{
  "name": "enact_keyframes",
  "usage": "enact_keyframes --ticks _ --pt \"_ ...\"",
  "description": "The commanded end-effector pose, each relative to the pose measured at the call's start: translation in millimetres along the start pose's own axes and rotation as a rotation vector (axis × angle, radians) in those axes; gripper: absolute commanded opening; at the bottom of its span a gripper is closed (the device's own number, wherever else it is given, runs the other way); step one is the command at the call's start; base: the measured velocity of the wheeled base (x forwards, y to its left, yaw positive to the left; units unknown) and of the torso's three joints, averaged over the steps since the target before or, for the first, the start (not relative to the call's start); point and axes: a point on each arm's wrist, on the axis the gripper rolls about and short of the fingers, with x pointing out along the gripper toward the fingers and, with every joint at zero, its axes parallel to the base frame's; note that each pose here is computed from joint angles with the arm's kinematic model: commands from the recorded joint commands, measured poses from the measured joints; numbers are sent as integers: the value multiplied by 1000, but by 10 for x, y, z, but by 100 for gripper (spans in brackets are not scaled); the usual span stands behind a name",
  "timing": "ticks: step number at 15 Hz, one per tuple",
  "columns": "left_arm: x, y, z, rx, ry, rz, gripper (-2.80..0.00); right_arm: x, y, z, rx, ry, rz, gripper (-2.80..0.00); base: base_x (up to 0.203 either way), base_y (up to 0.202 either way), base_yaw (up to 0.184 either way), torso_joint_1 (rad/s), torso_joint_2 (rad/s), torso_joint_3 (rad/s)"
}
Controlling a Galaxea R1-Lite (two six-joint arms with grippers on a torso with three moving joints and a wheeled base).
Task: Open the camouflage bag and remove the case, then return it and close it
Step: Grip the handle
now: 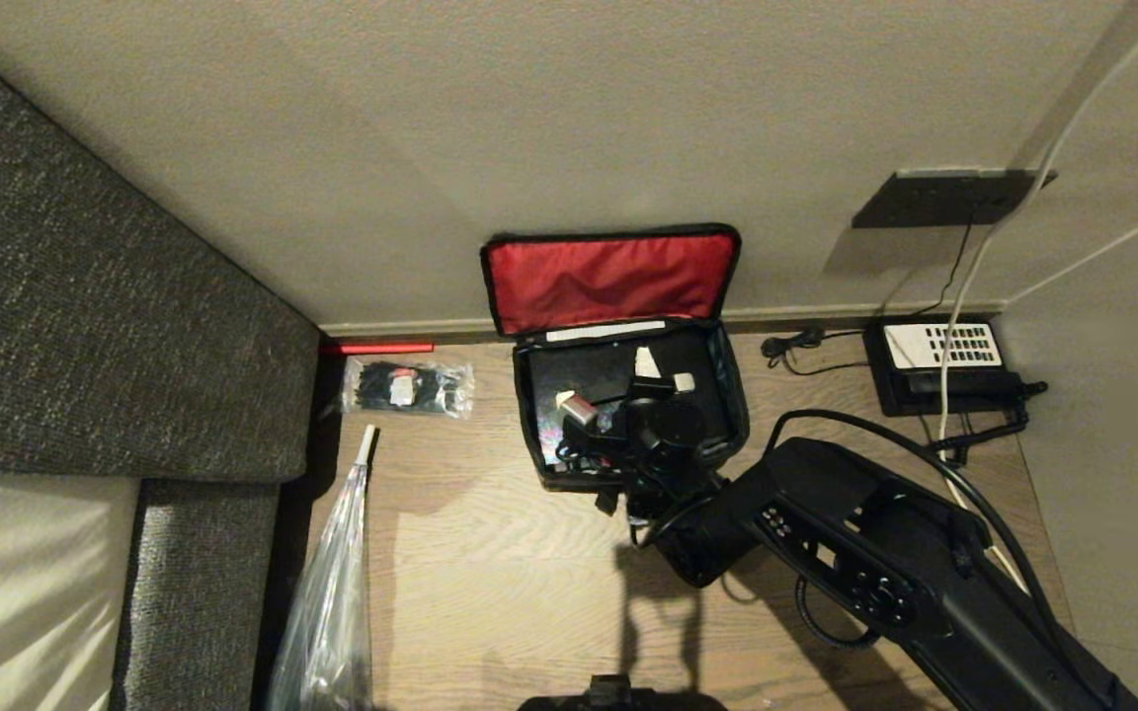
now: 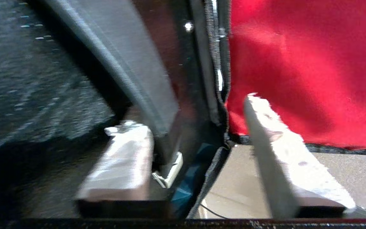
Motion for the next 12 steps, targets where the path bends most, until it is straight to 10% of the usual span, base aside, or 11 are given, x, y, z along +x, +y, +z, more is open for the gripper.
enact_keyframes --ticks 1,12 --pt "0 0 -10 0 0 0 -280 0 -29 4 0 4 -11 -280 0 0 0 0 0 0" --pt "0 0 -10 0 0 0 -280 12 -53 12 15 3 -30 -280 0 0 0 0 0 0"
